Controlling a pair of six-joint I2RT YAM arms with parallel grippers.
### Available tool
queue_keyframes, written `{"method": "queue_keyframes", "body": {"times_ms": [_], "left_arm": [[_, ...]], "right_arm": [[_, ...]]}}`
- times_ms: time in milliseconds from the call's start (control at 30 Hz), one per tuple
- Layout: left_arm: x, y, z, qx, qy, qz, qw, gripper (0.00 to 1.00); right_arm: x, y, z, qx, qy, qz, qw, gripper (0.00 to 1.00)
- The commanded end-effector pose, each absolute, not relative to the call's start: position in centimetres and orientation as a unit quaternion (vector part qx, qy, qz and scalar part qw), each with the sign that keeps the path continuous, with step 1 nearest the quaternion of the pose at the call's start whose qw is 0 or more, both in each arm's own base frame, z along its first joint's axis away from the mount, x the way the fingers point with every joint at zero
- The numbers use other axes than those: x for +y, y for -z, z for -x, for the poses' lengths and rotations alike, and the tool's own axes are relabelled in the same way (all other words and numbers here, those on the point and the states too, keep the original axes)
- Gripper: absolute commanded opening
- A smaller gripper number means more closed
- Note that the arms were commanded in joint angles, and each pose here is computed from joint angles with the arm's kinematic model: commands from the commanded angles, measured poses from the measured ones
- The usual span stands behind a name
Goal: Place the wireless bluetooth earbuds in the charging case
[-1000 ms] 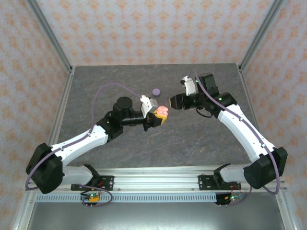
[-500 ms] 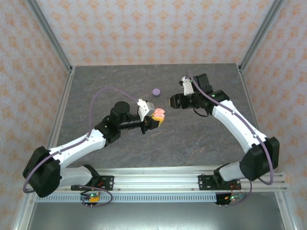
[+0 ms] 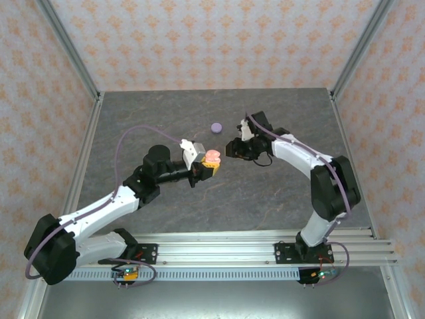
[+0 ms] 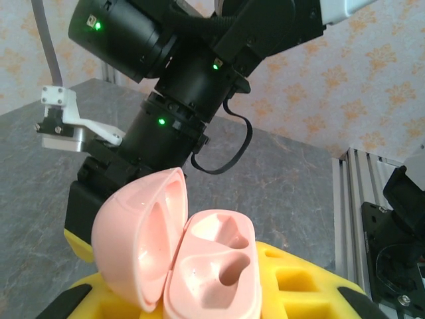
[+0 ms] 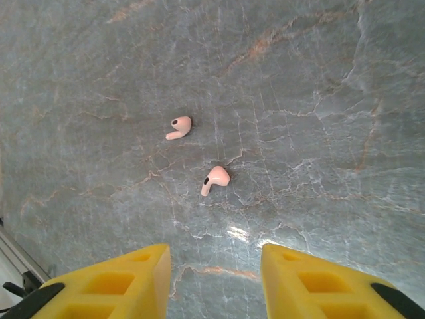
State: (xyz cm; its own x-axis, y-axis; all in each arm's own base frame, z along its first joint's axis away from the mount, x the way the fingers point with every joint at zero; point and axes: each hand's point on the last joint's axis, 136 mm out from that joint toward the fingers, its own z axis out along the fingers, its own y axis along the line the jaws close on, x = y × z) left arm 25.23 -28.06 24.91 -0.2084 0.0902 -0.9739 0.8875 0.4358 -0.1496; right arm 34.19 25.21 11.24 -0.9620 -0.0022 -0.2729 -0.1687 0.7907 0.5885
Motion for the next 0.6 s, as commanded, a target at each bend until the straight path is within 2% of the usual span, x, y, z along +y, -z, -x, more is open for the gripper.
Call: {"method": "queue_keyframes", "body": {"times_ms": [0,567], "left_arm": [[-27.5,-26.6,-25.1,0.655,0.399,-0.354,0.535,0.08],[-26.3,-26.6,-25.1,0.663,0.391,-0.346,0.536,0.08]], "right_arm": [[27.4,-10.8,-34.7,0.936,-0.328,0.038,0.124,0.40],[31.1,-5.5,-34.7,0.969,-0.232,0.027,0.076,0.40]]}}
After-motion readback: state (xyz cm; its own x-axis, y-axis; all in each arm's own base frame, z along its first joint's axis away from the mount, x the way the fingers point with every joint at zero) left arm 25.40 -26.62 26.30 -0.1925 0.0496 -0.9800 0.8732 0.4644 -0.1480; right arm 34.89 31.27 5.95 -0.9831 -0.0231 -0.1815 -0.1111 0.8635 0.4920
